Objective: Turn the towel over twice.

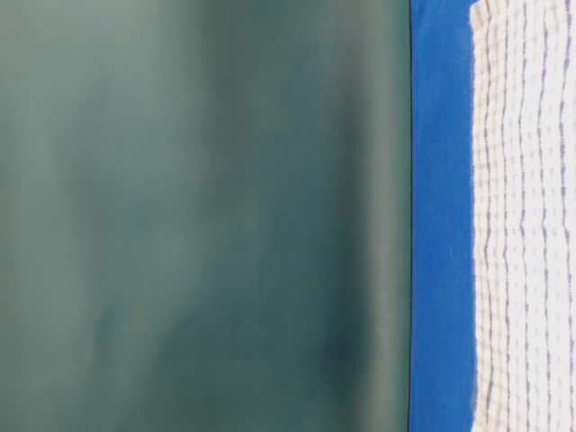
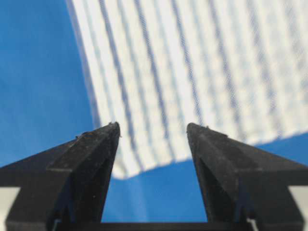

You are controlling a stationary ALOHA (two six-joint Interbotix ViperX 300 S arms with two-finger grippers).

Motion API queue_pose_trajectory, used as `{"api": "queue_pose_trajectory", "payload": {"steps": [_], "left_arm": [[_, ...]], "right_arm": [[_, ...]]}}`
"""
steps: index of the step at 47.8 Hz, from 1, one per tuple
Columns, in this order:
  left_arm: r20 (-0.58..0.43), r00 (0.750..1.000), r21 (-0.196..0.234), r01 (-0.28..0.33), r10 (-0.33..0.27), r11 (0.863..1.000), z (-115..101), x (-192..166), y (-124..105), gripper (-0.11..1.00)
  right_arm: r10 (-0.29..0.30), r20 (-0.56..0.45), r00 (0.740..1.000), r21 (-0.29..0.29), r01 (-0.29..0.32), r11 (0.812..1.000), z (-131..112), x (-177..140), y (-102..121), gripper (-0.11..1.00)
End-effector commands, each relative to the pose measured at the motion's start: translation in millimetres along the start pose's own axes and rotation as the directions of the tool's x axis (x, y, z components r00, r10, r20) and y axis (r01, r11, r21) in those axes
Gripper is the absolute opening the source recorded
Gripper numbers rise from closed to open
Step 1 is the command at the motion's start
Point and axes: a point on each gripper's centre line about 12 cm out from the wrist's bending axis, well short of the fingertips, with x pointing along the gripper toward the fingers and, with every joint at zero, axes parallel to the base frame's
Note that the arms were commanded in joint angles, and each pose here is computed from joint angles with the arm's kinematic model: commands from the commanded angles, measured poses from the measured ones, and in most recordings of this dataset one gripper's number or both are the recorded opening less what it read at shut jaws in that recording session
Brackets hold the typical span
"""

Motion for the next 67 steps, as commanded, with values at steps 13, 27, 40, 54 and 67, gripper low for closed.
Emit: {"api": "queue_pose_trajectory", "payload": {"steps": [13, 27, 40, 54, 67], "left_arm": [[0.274, 0.952, -0.017, -0.140, 0.139, 0.990, 43.4, -66.6, 39.8, 0.78], [0.416, 0.860, -0.038, -0.308, 0.295, 0.951, 41.7, -115.6, 69.2, 0.78], [0.473, 0.806, -0.085, -0.360, 0.356, 0.929, 28.1, -124.3, 77.9, 0.78], [0.475, 0.804, -0.083, -0.362, 0.356, 0.928, 28.4, -124.4, 78.0, 0.78], [0.480, 0.793, -0.094, -0.378, 0.375, 0.921, 19.8, -139.7, 75.4, 0.77]], "right_arm": [[-0.050, 0.331, 0.942, -0.123, 0.096, 0.988, 46.9, -73.0, -28.1, 0.64], [-0.078, 0.554, 0.829, -0.134, 0.181, 0.974, 52.8, -130.2, -59.6, 0.64], [-0.130, 0.563, 0.816, -0.094, 0.219, 0.971, 37.4, -129.7, -79.0, 0.64], [-0.130, 0.560, 0.818, -0.093, 0.218, 0.971, 37.6, -128.9, -78.6, 0.64], [-0.136, 0.575, 0.807, -0.074, 0.217, 0.973, 32.4, -136.0, -84.1, 0.64]]}}
